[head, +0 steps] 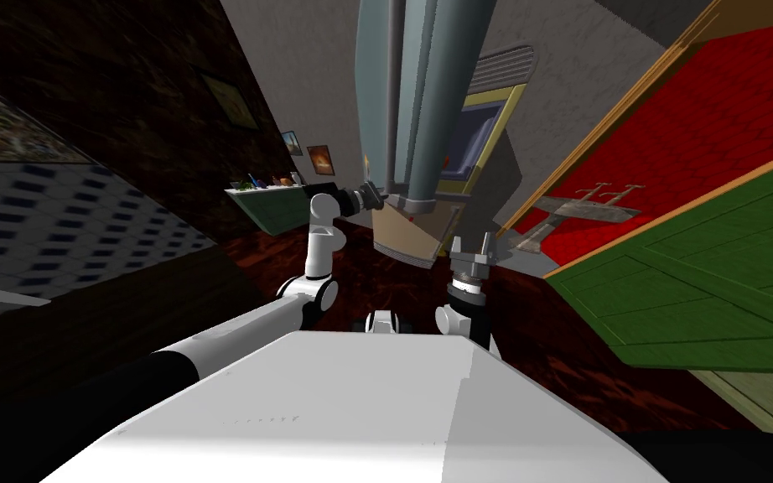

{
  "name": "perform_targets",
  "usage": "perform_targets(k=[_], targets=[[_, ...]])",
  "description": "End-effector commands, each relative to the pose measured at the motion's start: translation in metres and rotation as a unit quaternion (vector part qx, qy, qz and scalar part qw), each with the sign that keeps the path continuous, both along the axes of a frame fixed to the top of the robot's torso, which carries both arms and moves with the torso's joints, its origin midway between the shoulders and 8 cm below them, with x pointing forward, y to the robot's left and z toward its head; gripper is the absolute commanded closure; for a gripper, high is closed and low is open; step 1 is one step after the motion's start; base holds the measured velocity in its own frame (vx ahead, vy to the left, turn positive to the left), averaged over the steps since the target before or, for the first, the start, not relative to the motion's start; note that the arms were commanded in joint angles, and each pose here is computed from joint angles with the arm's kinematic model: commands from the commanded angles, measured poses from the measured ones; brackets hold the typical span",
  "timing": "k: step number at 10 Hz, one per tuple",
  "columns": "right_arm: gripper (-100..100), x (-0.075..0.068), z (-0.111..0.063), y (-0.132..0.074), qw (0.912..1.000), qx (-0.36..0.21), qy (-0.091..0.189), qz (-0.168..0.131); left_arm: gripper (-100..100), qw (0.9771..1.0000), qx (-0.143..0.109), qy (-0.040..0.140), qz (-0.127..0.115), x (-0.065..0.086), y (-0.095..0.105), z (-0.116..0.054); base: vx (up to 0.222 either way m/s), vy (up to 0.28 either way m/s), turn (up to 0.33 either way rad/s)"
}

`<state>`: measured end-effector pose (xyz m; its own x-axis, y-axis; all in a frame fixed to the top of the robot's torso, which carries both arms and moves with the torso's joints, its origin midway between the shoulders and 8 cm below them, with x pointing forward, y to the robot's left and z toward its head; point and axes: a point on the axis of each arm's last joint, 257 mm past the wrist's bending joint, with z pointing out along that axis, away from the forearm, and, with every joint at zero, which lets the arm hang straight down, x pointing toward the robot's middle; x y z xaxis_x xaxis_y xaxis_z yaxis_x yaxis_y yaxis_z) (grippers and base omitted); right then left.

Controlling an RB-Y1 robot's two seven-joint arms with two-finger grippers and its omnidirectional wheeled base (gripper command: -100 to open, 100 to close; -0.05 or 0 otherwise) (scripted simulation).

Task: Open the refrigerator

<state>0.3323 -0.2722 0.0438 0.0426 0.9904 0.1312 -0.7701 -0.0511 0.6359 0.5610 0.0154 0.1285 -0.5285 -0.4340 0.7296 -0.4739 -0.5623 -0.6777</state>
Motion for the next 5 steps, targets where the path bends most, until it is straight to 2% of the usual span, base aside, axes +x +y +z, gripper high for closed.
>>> perform_targets(k=[1,2,3,4,5], targets=[[0,0.000,0.000,0.000,1.0000,0.000,0.000,0.000,100,0.9997,-0.004,-0.014,-0.021,-0.016,-0.009,0.013,-0.003,0.250,-0.012],[0,0.000,0.000,0.000,1.0000,0.000,0.000,0.000,100,0.9998,0.002,-0.001,-0.017,-0.010,-0.008,0.003,0.009,0.106,0.006],[0,0.000,0.000,0.000,1.0000,0.000,0.000,0.000,100,0.9994,0.002,0.002,-0.035,-0.021,-0.014,0.001,0.037,0.212,-0.002],[0,0.000,0.000,0.000,1.0000,0.000,0.000,0.000,100,0.9994,0.002,0.002,-0.035,-0.021,-0.014,0.001,0.050,0.232,-0.042],[0,0.000,0.000,0.000,1.0000,0.000,0.000,0.000,100,0.9986,0.000,0.001,-0.052,-0.032,-0.020,0.003,0.085,0.257,-0.038]])
